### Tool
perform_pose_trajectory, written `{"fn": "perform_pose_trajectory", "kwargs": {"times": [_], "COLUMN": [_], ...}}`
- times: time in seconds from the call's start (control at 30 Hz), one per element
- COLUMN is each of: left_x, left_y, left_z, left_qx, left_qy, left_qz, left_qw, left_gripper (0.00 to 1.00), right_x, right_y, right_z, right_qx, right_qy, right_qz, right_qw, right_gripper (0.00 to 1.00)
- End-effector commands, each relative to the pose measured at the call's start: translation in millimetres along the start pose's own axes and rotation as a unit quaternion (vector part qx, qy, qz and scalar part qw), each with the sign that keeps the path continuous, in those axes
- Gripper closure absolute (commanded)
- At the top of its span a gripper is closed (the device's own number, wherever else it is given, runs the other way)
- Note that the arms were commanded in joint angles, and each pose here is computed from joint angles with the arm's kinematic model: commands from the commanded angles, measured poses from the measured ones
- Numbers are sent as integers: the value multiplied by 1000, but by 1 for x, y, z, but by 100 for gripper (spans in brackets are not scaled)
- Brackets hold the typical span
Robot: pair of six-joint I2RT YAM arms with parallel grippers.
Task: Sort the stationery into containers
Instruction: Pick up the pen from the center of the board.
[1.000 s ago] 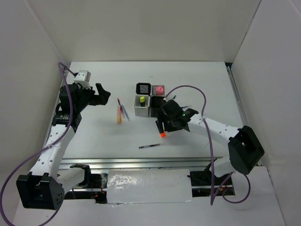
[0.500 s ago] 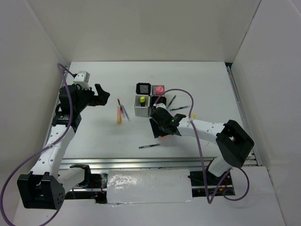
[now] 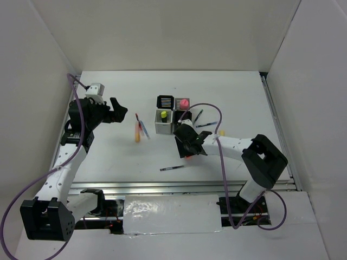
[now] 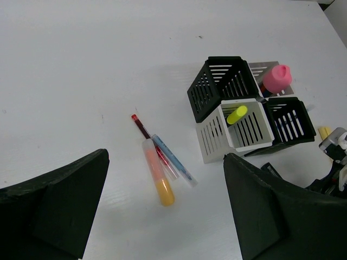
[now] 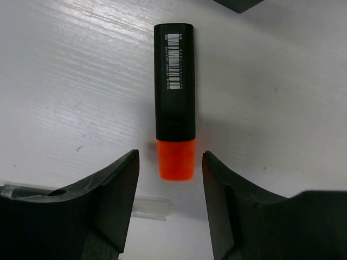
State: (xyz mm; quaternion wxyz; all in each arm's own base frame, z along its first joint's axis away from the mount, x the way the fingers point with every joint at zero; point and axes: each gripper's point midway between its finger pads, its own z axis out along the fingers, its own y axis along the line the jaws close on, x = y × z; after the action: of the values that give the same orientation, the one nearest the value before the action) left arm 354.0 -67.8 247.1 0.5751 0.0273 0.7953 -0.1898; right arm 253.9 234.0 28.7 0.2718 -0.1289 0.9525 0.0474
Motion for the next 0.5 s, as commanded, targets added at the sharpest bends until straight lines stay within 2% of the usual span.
{"fn": "perform_pose_trajectory", "kwargs": {"times": [0.0, 0.3, 0.4, 0.47], "left_x": [-14, -13, -10, -9], "left_y": [-3, 4, 3, 2], "left_z": [0, 0, 0, -1], "left_qx": [10, 7, 10, 15], "left_qy": [-28, -32, -28, -27], "left_qz": [10, 1, 5, 8], "left_qw": [1000, 999, 1000, 999], "left_gripper": [1, 1, 1, 1], "right_x": [-5, 10, 11, 12], "right_y": [-2, -13, -13, -12], "right_z": [6, 16, 17, 17], "right_qx": [-6, -5, -7, -11], "right_qy": [-12, 0, -1, -1], "right_qz": [9, 5, 0, -5], "right_qw": [1000, 1000, 1000, 1000], "right_gripper": [43, 46, 51, 59]}}
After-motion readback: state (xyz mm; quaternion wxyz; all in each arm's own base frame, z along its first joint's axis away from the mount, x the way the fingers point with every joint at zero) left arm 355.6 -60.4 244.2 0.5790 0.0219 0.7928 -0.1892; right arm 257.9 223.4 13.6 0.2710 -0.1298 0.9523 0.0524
